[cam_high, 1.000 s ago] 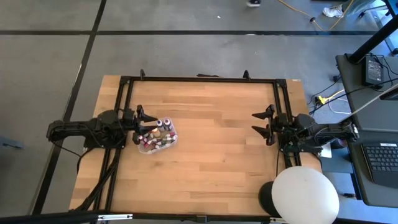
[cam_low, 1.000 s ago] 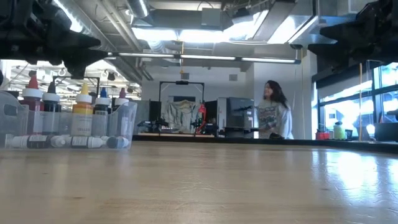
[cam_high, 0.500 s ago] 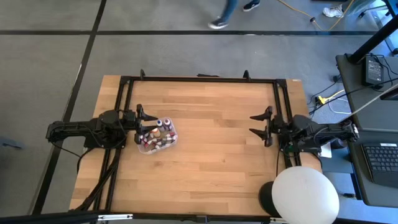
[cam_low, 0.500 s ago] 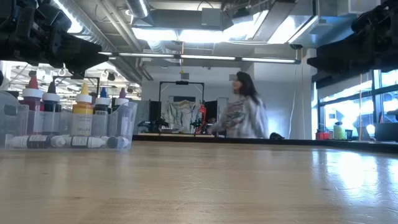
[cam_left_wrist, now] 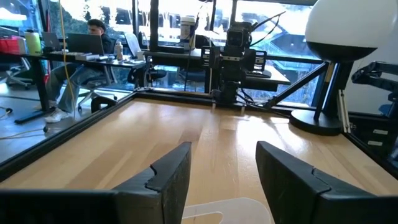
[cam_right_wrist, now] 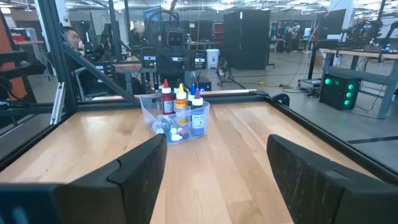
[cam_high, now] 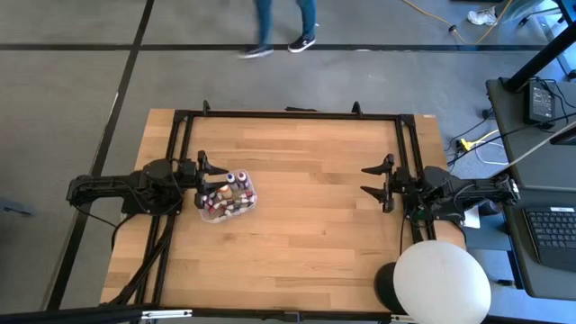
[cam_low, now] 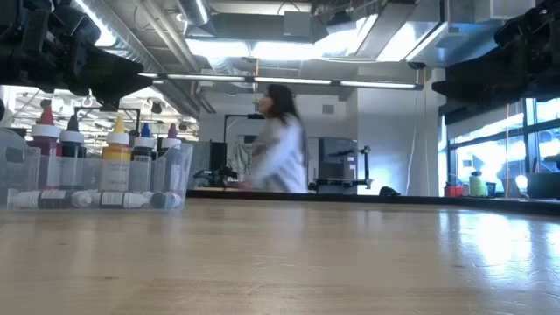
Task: Pick & Place food coloring
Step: Return to Home Position
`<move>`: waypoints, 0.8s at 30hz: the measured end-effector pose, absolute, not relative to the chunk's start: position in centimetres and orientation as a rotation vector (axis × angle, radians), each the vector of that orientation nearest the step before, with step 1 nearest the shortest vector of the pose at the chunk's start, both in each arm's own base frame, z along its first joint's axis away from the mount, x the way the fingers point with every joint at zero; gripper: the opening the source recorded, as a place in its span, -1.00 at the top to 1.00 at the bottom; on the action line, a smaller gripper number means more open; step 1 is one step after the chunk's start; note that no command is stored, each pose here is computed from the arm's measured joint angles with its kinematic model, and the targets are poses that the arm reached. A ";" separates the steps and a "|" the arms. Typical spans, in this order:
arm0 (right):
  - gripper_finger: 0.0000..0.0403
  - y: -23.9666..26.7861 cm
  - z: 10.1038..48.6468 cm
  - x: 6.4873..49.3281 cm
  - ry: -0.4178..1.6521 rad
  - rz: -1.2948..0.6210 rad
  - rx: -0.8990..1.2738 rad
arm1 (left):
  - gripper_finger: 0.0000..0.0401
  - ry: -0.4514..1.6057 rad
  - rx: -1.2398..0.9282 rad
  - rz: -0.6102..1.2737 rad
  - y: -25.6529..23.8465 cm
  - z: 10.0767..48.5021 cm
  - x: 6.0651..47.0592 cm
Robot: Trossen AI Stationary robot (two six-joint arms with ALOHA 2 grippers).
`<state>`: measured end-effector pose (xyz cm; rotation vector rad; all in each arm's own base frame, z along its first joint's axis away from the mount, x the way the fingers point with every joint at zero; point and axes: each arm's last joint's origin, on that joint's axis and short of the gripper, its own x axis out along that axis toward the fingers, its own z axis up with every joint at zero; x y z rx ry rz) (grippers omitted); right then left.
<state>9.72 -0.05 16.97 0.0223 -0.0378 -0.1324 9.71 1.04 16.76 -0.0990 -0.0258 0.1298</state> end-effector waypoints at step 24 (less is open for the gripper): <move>-0.39 0.0 17.0 9.7 -0.037 -0.133 0.022 | 0.13 -0.025 -0.100 0.129 1.0 16.8 9.7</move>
